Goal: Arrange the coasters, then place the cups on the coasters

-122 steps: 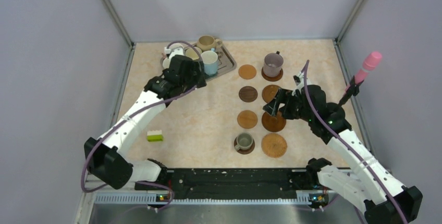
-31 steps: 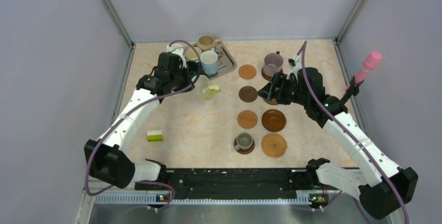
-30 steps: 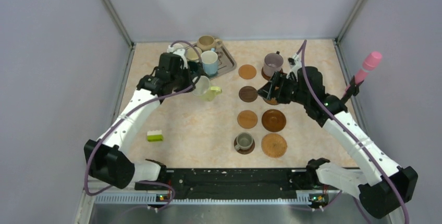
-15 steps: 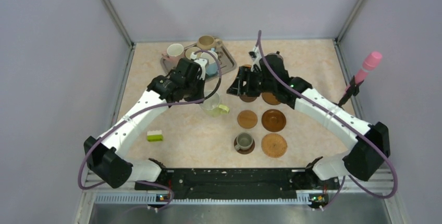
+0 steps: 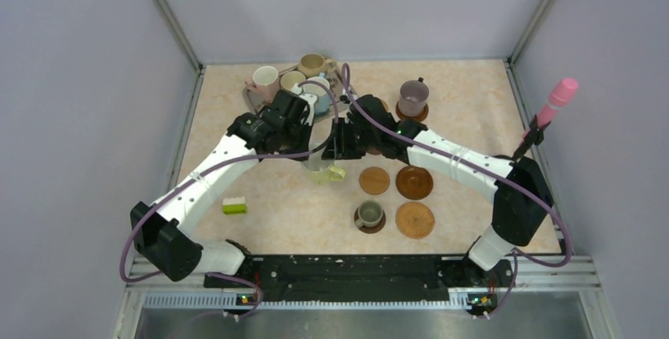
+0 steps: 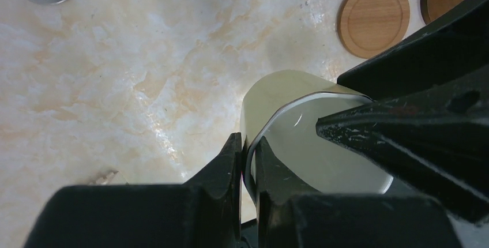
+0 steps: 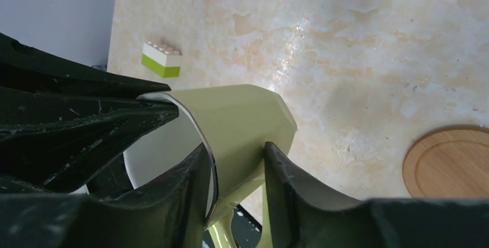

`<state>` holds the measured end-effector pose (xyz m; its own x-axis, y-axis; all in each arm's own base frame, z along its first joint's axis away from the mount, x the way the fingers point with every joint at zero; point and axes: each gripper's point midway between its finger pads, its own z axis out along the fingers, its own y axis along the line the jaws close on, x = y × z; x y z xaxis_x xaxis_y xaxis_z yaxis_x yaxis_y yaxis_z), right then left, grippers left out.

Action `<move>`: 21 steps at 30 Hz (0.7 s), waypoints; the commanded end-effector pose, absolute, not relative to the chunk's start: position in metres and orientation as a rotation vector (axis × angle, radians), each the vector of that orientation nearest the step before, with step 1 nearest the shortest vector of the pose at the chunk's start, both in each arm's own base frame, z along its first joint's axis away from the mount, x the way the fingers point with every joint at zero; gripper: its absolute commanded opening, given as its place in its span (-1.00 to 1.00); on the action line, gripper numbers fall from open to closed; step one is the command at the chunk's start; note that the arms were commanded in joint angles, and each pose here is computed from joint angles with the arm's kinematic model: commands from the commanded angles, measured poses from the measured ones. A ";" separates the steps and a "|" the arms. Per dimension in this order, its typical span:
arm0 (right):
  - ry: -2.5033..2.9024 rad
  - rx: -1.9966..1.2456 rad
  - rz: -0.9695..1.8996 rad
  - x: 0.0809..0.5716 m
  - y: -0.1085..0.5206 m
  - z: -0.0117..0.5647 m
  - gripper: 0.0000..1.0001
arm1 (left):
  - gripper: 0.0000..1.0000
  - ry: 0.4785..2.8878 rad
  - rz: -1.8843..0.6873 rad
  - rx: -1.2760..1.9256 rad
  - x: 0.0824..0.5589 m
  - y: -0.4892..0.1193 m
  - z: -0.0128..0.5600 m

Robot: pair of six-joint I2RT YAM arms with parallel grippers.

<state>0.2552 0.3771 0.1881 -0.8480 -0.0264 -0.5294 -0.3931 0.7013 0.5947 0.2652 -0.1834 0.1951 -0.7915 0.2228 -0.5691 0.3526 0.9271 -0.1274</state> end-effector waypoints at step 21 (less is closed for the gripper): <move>2.174 -0.249 0.728 0.301 0.334 0.234 -1.00 | 0.34 2.210 -0.493 0.212 0.270 -0.190 0.282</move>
<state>0.2807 0.3461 0.1736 -0.7650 -0.0433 -0.6425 -0.3825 0.8333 0.3992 0.2646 -0.1961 0.2497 -0.7199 0.0565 -0.6918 0.3240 0.9088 -0.2629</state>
